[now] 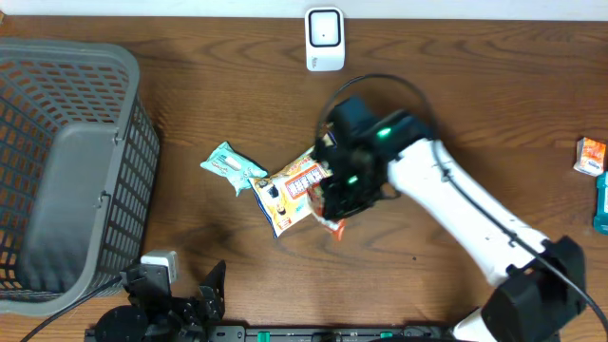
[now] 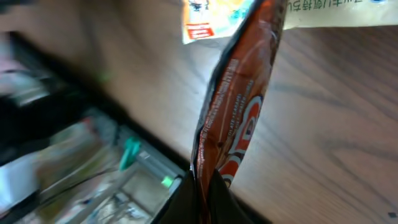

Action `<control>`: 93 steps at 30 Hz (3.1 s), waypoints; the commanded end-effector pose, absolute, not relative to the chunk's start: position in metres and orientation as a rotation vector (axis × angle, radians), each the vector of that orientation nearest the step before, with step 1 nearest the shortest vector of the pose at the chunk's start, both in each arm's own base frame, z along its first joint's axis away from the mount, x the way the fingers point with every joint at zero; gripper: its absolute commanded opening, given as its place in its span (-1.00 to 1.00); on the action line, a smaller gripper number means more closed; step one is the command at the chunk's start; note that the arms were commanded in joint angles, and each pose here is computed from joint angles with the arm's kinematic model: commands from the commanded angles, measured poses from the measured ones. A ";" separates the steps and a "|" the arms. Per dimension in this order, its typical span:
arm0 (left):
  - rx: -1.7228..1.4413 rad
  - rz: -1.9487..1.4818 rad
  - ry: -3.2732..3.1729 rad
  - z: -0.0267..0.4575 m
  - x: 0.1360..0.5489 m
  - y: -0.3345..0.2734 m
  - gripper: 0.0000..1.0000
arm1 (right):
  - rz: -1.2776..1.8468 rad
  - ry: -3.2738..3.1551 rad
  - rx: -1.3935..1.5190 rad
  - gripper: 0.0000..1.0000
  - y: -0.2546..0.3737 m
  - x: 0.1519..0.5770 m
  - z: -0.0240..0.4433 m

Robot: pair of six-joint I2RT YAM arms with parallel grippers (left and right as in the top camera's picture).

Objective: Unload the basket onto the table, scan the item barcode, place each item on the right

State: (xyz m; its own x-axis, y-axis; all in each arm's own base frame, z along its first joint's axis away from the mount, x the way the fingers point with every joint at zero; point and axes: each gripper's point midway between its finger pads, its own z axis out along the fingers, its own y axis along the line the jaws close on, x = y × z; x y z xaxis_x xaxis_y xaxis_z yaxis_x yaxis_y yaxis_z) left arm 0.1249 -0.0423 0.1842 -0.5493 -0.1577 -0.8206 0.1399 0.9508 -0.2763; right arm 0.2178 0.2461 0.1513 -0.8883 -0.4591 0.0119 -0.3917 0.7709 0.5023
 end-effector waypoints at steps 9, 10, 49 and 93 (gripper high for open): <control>-0.012 -0.385 2.112 0.186 0.125 -0.042 0.96 | -1.212 -2.655 0.719 -0.98 0.207 0.227 0.174; -0.012 -0.385 2.112 0.186 0.125 -0.042 0.96 | -1.322 -2.613 0.773 -0.97 0.206 0.226 0.183; -0.012 -0.386 2.112 0.186 0.125 -0.043 0.96 | -2.148 -2.447 0.750 -0.98 0.203 0.219 0.107; -0.012 -0.386 2.112 0.186 0.125 -0.043 0.96 | -2.394 -2.199 1.020 0.44 0.247 0.266 0.239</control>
State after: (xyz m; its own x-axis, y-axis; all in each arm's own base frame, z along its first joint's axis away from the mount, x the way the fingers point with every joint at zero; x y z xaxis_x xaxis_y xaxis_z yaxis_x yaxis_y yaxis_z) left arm 0.1250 -0.0423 0.1841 -0.5493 -0.1577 -0.8206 0.1399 0.9508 -0.2763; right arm 0.2581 0.2531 0.2309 -0.7295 -0.1851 -0.6585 -0.6343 -0.1770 0.7525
